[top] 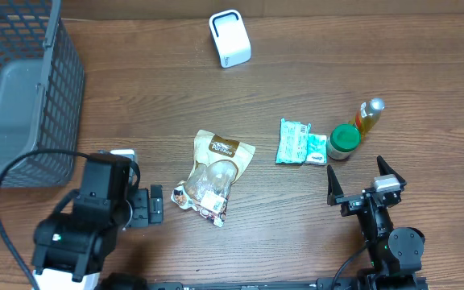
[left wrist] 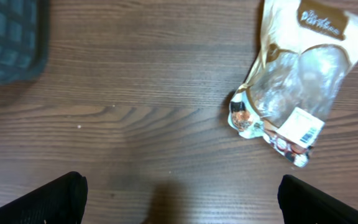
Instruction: Scan the item barcode
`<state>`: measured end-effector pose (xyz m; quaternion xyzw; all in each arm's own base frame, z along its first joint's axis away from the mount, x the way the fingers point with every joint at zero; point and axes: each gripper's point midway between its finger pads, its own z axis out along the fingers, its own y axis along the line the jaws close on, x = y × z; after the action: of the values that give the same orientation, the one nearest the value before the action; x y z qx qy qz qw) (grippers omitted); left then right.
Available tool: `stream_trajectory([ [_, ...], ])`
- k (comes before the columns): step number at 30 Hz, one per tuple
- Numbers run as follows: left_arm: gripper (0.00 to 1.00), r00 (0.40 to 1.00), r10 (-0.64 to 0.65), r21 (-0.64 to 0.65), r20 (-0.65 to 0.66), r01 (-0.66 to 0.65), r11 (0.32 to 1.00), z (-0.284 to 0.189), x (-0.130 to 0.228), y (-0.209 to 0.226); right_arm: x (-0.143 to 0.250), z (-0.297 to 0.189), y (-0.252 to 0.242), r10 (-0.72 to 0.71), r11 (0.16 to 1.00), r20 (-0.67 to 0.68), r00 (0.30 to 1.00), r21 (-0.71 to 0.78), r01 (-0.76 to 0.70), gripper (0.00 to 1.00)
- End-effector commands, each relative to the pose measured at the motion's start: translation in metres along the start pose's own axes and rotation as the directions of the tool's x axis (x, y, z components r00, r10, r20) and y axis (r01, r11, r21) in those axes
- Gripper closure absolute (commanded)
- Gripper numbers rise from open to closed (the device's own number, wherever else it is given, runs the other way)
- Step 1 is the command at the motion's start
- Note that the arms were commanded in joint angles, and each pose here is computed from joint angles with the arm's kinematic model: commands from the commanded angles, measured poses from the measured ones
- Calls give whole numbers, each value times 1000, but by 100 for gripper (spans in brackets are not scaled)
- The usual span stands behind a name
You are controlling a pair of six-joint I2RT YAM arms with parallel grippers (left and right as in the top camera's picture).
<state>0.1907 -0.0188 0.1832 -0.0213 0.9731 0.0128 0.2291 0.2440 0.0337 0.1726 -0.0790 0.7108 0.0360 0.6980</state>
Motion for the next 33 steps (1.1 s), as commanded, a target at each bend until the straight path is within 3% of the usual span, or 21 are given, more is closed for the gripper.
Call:
stream_trajectory([
  [1,1,1000,8,-15,-14,-9,1000,14,15,4,2,0,-2,-2,1000,2,1000,11,2,0],
  [9,1,999,13,-22,-48,-14,1000,54,51,7,2,0,-2,-2,1000,2,1000,11,2,0],
  [14,1,1000,5,-22,-8,-5,1000,54,48,10,2,0,-2,-1,1000,2,1000,11,1,0],
  [24,0,950,-57,52,306,44,998,58,-6,0,2,0,-2,-2,1000,2,1000,11,2,0],
  [33,0,806,-140,218,575,14,976,79,-32,-18,2,0,-2,-2,1000,2,1000,11,2,0],
])
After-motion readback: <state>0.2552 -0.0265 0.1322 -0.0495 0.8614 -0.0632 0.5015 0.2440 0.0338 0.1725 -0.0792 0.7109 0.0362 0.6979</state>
